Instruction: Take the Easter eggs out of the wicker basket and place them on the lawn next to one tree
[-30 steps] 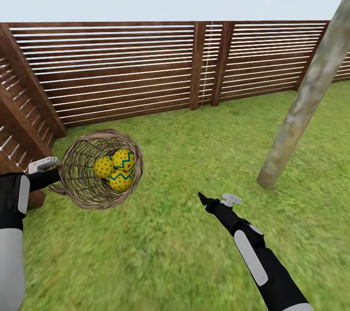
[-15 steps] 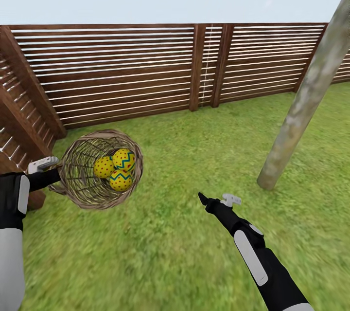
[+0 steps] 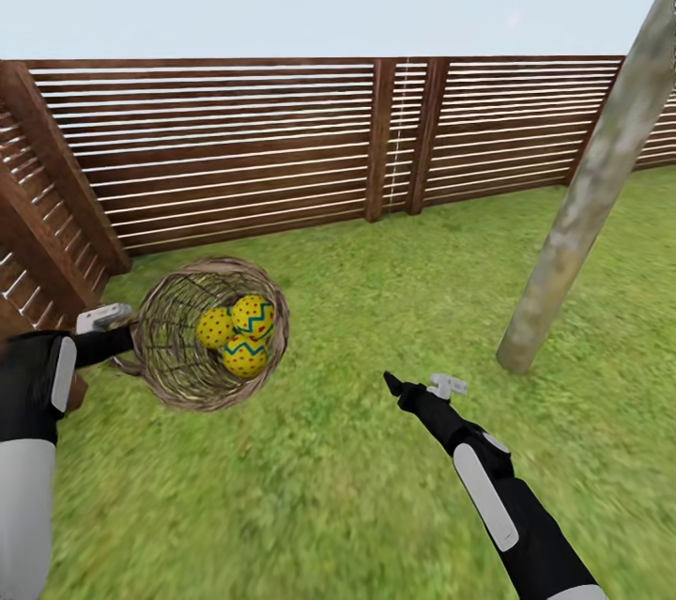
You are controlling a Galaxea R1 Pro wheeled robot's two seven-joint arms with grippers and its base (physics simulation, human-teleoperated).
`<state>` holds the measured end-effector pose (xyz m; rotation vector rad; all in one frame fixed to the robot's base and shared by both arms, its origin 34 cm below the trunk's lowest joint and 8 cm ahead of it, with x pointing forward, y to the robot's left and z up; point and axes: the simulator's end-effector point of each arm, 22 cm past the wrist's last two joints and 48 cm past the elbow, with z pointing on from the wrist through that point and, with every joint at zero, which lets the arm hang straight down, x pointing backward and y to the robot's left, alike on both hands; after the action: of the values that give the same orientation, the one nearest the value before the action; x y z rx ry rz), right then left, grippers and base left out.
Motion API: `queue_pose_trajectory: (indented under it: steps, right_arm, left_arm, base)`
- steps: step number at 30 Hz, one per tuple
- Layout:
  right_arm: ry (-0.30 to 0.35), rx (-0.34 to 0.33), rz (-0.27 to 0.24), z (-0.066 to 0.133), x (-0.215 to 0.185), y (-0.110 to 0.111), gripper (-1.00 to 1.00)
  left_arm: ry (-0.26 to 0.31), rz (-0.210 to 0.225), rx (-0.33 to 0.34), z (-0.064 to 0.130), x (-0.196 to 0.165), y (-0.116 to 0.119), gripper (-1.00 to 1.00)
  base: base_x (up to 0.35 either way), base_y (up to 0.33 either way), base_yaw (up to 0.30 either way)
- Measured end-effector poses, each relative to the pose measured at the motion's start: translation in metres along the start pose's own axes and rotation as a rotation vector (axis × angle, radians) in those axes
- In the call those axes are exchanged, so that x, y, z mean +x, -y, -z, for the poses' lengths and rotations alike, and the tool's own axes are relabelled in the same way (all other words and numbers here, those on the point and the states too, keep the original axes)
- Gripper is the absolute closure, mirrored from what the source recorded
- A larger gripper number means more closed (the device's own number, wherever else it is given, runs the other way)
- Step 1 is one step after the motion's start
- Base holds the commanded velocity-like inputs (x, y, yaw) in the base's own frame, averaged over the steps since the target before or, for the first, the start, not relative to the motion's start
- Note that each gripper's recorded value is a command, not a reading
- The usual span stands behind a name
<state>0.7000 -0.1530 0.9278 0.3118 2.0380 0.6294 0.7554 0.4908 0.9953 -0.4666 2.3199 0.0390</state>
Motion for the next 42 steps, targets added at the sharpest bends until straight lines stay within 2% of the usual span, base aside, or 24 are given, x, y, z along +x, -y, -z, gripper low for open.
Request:
queue_pose_trajectory:
  steps: [3, 5, 8, 10, 12, 13, 16, 20, 23, 25, 28, 31, 34, 37, 39, 42]
  right_arm:
    - [0.003, 0.003, 0.004, 0.002, -0.004, 0.003, -1.0]
    - [0.006, 0.005, 0.008, 0.003, -0.006, 0.004, -1.0]
    - [0.009, 0.006, 0.013, 0.004, -0.009, 0.006, -1.0]
    - [0.008, 0.01, 0.013, 0.005, -0.01, 0.008, -1.0]
    - [0.0, 0.021, 0.012, 0.005, -0.007, 0.014, -1.0]
    - [-0.012, 0.033, 0.009, 0.005, -0.001, 0.02, -1.0]
    - [-0.052, 0.07, -0.002, 0.005, 0.02, 0.038, -1.0]
    - [-0.055, 0.073, 0.002, 0.006, 0.021, 0.04, -1.0]
    - [-0.051, 0.072, 0.003, 0.006, 0.019, 0.038, -1.0]
    - [-0.048, 0.07, 0.004, 0.007, 0.017, 0.037, -1.0]
    - [-0.044, 0.069, 0.006, 0.008, 0.015, 0.035, -1.0]
    - [-0.04, 0.066, 0.007, 0.008, 0.013, 0.034, -1.0]
    - [-0.039, 0.061, 0.011, 0.009, 0.012, 0.03, -1.0]
    - [-0.036, 0.057, 0.014, 0.01, 0.01, 0.028, -1.0]
    - [-0.036, 0.056, 0.015, 0.01, 0.01, 0.027, -1.0]
    - [-0.034, 0.054, 0.017, 0.01, 0.009, 0.026, -1.0]
  left_arm:
    - [-0.102, 0.002, -0.012, -0.018, 0.041, -0.003, 1.0]
    - [-0.124, -0.005, -0.02, -0.02, 0.049, -0.006, 1.0]
    - [-0.199, 0.026, 0.0, -0.032, 0.083, -0.004, 1.0]
    - [-0.215, 0.019, -0.041, -0.042, 0.103, -0.017, 1.0]
    - [-0.258, -0.009, -0.105, -0.051, 0.132, -0.033, 1.0]
    - [-0.258, -0.016, -0.12, -0.054, 0.14, -0.037, 1.0]
    - [-0.284, 0.021, -0.099, -0.063, 0.175, -0.032, 1.0]
    - [-0.315, 0.0, -0.142, -0.068, 0.215, -0.045, 1.0]
    - [-0.321, -0.008, -0.173, -0.066, 0.224, -0.054, 1.0]
    - [-0.326, 0.008, -0.17, -0.065, 0.23, -0.053, 1.0]
    - [-0.344, -0.002, -0.171, -0.064, 0.246, -0.053, 1.0]
    - [-0.367, 0.009, -0.182, -0.061, 0.261, -0.054, 1.0]
    - [-0.368, -0.025, -0.241, -0.057, 0.261, -0.065, 1.0]
    - [-0.367, 0.007, -0.239, -0.056, 0.259, -0.064, 1.0]
    - [-0.37, -0.007, -0.242, -0.055, 0.259, -0.064, 1.0]
    - [-0.37, -0.002, -0.24, -0.055, 0.259, -0.064, 1.0]
  base:
    - [0.0, 0.0, 0.0]
    - [0.0, 0.0, 0.0]
    - [0.0, 0.0, 0.0]
    - [0.0, 0.0, 0.0]
    - [0.0, 0.0, 0.0]
    - [0.0, 0.0, 0.0]
    - [0.0, 0.0, 0.0]
    - [0.0, 0.0, 0.0]
    - [0.0, 0.0, 0.0]
    - [0.0, 0.0, 0.0]
    - [0.0, 0.0, 0.0]
    - [0.0, 0.0, 0.0]
    - [0.0, 0.0, 0.0]
    - [0.0, 0.0, 0.0]
    - [0.0, 0.0, 0.0]
    - [0.0, 0.0, 0.0]
